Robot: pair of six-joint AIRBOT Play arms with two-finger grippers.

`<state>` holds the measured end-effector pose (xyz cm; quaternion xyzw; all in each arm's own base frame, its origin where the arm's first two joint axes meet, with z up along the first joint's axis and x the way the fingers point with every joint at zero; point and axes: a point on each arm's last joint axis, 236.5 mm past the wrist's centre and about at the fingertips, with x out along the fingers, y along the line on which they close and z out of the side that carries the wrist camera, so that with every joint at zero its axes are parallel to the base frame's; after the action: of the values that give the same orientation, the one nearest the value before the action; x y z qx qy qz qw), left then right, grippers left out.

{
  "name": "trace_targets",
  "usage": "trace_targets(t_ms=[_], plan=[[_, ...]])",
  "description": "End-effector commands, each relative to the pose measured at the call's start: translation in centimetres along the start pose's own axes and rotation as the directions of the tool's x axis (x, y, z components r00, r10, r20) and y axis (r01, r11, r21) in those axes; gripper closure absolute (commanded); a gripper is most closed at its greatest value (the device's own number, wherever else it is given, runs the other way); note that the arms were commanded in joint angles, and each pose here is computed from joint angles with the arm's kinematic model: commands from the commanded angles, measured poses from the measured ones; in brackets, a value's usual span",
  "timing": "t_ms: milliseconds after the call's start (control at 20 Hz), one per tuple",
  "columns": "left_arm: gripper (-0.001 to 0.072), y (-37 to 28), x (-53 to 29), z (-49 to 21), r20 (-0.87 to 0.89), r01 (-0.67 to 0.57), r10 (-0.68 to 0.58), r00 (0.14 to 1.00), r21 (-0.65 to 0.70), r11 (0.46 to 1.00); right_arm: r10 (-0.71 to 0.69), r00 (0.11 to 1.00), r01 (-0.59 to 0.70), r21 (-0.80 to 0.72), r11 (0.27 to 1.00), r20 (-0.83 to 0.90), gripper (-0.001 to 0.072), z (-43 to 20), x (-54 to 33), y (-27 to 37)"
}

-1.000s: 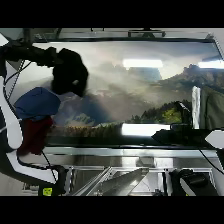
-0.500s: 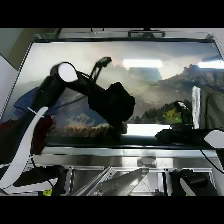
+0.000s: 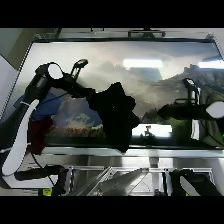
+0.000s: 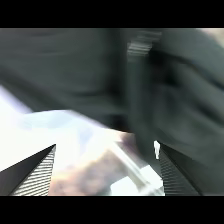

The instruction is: Fold the shirts.

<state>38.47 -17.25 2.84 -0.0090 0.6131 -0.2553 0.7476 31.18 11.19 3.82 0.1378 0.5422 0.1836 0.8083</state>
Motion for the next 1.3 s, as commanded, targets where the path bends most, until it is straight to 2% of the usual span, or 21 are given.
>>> trace_targets(t_ms=[0, 100, 250, 500, 650, 700, 750, 800, 850, 950, 1050, 1250], plan=[[-0.0002, 6.3, 2.9, 0.3, 0.003, 0.076, -0.077, 0.997, -0.128, 0.989, 0.211, 0.977, -0.211, 0.029, 0.977, 0.001, 0.0185, 4.2, 6.4, 1.1], [-0.0001, 7.1, 5.4, 1.1, 0.032, 0.19, -0.187, 0.982, -0.173, 0.966, 0.314, 0.948, -0.31, 0.066, 0.948, -0.056, 0.0189, 4.5, 10.6, 2.0], [-0.0002, 7.7, 9.0, 1.6, 0.047, 0.298, -0.295, 0.954, -0.223, 0.928, 0.443, 0.887, -0.445, 0.019, 0.895, -0.129, 0.019, 4.0, 14.9, 5.5], [0.0017, 6.4, 13.1, 2.0, -0.052, 0.344, -0.36, 0.932, -0.194, 0.919, 0.466, 0.852, -0.493, -0.068, 0.867, -0.239, 0.0185, 1.8, 18.4, 9.5], [0.0156, 4.7, 14.1, 2.2, -0.109, 0.372, -0.392, 0.914, -0.166, 0.913, 0.467, 0.842, -0.501, -0.068, 0.863, -0.27, 0.0195, 0.7, 19.2, 10.2], [0.0185, 4.2, 14.1, 2.3, -0.122, 0.378, -0.399, 0.909, -0.16, 0.912, 0.472, 0.838, -0.506, -0.065, 0.86, -0.275, 0.0314, 0.6, 19.1, 10.3], [0.0389, 4.0, 13.8, 2.4, -0.13, 0.384, -0.403, 0.906, -0.153, 0.911, 0.477, 0.834, -0.512, -0.067, 0.856, -0.279, 0.0477, 0.6, 18.9, 10.5], [0.0617, 3.7, 13.4, 2.4, -0.138, 0.393, -0.412, 0.901, -0.147, 0.908, 0.486, 0.825, -0.528, -0.085, 0.845, -0.288, 0.0606, 0.4, 18.5, 10.7], [0.0705, 3.4, 12.9, 2.5, -0.148, 0.401, -0.419, 0.896, -0.138, 0.906, 0.499, 0.812, -0.548, -0.101, 0.831, -0.301, 0.0686, 0.4, 17.8, 11.1], [0.0706, 3.0, 11.0, 3.2, -0.149, 0.409, -0.428, 0.891, -0.139, 0.902, 0.532, 0.79, -0.586, -0.119, 0.802, -0.304, 0.0686, 1.3, 15.6, 11.8], [0.0708, 2.2, 7.3, 4.9, -0.098, 0.412, -0.418, 0.903, -0.076, 0.908, 0.561, 0.784, -0.605, -0.127, 0.786, -0.266, 0.0686, 3.8, 11.6, 11.7], [0.0707, 0.0, -5.6, 9.1, 0.136, 0.345, -0.351, 0.926, 0.066, 0.936, 0.554, 0.832, -0.539, -0.238, 0.808, -0.004, 0.0686, 11.5, -1.4, 9.9]])
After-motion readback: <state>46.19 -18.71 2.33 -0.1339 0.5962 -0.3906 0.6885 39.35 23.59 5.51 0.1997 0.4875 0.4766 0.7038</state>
